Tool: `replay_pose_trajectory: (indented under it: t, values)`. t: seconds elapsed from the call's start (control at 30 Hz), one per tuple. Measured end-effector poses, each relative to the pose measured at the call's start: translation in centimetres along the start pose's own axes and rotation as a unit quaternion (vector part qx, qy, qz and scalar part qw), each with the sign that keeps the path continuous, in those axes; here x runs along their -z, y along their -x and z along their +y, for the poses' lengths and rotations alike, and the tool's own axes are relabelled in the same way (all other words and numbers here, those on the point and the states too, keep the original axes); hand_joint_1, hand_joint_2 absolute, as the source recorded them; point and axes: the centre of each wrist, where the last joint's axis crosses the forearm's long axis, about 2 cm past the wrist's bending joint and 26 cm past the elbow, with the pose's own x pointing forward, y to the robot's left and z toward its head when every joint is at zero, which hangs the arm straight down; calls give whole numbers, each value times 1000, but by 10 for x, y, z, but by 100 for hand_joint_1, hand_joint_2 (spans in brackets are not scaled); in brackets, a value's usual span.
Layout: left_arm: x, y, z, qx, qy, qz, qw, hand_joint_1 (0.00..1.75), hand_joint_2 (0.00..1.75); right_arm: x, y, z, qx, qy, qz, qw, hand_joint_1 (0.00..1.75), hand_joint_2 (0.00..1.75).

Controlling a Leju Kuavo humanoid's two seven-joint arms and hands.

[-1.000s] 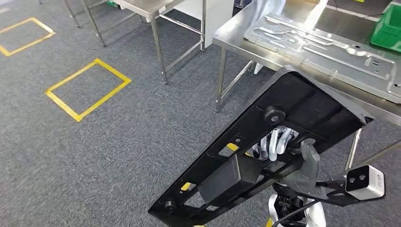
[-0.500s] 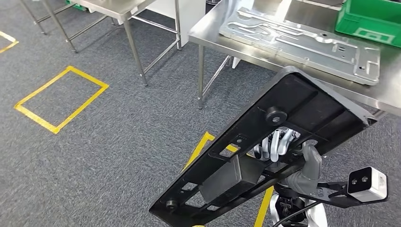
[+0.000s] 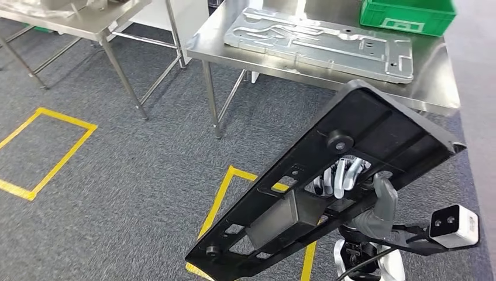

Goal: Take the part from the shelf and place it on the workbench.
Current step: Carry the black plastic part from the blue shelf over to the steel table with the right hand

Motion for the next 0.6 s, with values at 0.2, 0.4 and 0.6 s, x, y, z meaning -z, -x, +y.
replay_pose_trajectory:
  t: [0.2,0.4,0.6]
  values:
    - [0,-1,-2,3,2,0,1000,0,0,0,0,0,-1,-2,0,1000,175,0]
    - [0,1,-1,2,-4,2,1000,0,0,-1,1,0,0,1,3,1000,175,0]
    - [0,-1,-3,3,-4,1,1000,0,0,-1,2,-1,0,2,3,1000,175,0]
